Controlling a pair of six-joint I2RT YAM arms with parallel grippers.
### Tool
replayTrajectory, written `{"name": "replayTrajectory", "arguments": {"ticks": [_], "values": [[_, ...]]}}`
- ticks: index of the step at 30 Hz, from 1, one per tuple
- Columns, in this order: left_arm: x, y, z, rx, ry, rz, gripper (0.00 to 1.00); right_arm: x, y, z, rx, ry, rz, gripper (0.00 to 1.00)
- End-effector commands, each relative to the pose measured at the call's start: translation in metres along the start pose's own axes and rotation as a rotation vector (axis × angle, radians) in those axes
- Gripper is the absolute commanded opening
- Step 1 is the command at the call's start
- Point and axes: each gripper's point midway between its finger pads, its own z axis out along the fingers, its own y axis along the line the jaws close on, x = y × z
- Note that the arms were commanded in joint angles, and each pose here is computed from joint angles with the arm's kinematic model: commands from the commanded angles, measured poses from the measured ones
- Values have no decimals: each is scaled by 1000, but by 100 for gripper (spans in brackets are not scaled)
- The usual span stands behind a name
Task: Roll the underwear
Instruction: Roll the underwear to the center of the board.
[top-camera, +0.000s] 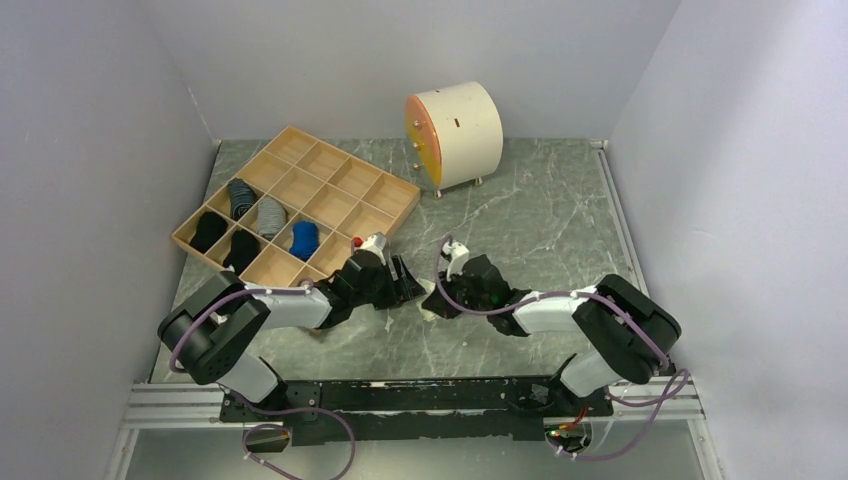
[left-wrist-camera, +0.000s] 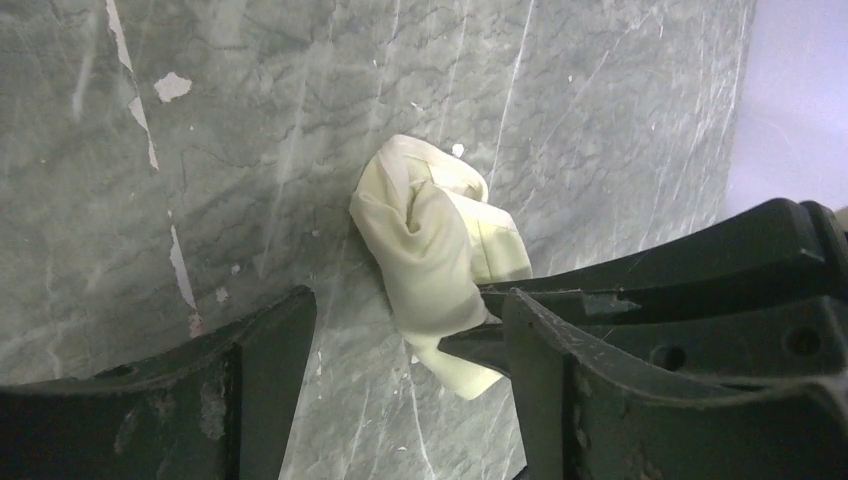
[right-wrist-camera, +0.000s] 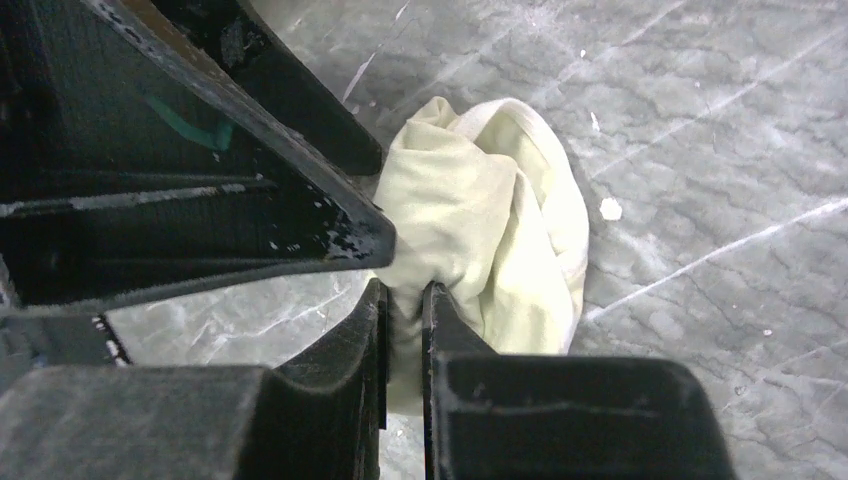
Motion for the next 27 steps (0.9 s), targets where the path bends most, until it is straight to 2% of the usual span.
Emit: {"name": "replayTrajectory", "arguments": {"ticks": [1, 5, 10, 14, 18, 20, 22, 24, 27], "values": [[11, 10, 0, -37, 49, 34, 73, 2, 20, -7, -196, -14, 137, 6], [13, 4, 3, -16, 47, 45, 71, 3, 13, -16, -250, -52, 234, 6], [16, -7, 13, -13, 72, 97, 66, 6, 11, -17, -310, -41, 267, 7], [23, 0, 22, -62, 92, 88, 56, 6, 13, -17, -344, -39, 260, 8], [23, 7, 25, -86, 82, 69, 37, 6, 10, -15, -324, -15, 230, 13], [23, 11, 24, -102, 73, 67, 31, 0, 7, -17, -285, -19, 208, 19], [21, 14, 22, -120, 64, 67, 27, -13, 4, -19, -216, -27, 166, 35], [21, 17, 20, -127, 54, 55, 27, -16, -3, -22, -90, -3, 66, 46], [19, 15, 18, -123, 43, 43, 26, -22, -3, -26, 32, 12, -43, 56]]}}
